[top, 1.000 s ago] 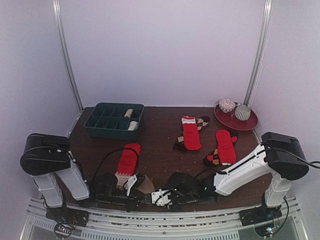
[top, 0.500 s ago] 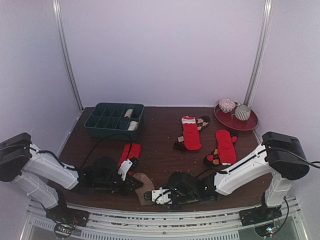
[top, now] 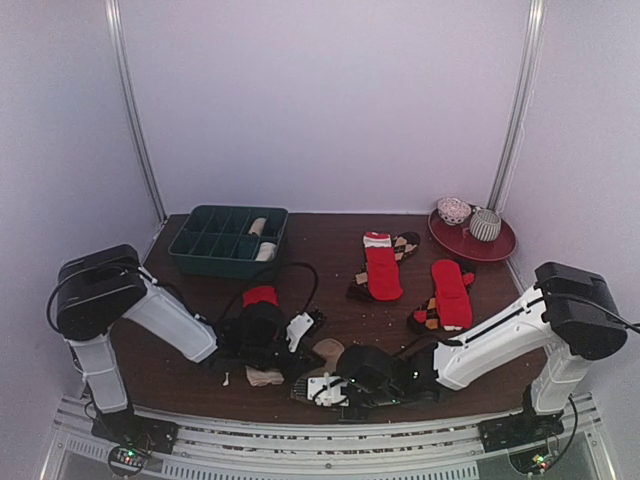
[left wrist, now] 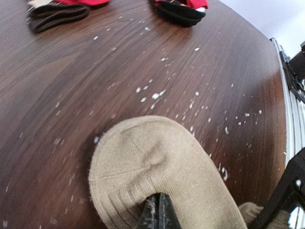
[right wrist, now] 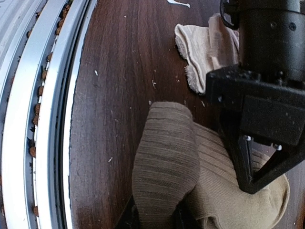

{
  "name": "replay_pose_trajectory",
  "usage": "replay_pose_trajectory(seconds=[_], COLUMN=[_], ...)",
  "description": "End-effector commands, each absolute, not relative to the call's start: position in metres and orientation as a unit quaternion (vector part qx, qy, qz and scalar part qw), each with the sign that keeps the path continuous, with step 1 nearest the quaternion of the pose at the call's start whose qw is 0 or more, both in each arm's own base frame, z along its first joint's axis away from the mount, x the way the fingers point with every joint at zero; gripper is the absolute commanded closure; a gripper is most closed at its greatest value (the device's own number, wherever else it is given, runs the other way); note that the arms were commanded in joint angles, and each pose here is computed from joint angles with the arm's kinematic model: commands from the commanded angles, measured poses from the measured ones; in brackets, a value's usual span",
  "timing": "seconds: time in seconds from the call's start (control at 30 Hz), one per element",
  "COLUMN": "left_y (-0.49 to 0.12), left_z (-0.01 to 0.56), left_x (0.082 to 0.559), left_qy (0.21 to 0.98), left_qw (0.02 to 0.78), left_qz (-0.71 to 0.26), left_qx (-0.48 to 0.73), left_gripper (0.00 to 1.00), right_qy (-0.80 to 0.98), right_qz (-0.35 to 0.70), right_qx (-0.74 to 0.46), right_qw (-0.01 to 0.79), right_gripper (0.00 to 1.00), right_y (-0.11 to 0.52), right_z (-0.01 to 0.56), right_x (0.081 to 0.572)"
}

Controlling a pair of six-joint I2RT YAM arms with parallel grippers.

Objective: Roll the socks
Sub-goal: Roll a pair of socks at the center of the board.

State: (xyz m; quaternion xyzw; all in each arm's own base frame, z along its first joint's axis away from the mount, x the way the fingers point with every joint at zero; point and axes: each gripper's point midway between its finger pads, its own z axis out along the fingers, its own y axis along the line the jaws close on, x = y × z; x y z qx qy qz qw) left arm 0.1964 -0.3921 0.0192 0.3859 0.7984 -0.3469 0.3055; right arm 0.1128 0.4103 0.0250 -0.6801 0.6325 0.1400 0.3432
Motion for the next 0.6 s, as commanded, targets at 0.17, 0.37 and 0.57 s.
replay_pose_trajectory(seconds=[0.17,0.37,0.57], left_y=[-0.371,-0.365,-0.366], left_z=[-0.020,-0.023,-0.020], left_x=[0.186,0.183,0.187], left_qy=[0.808,0.809,0.805], left_qw=[0.257,0.258,0.266], left_qz=[-0.313,-0.305,-0.299], left_qx=[0.427,0.431,0.438], left_gripper=[1.00,1.00,1.00], right_qy=[0.730,0.803,0.842], right_qz=[0.225,0.294,0.333], right_qx=[-0.630,-0.518,-0.422], right_qw=[0.138,0.033,-0.049], right_gripper=[0.91,0.90,0.90], right_y=[0.370,0.344,0.325], right_z=[-0.031,-0.056,-0.062], right_x=[0.088,0.080,0.065])
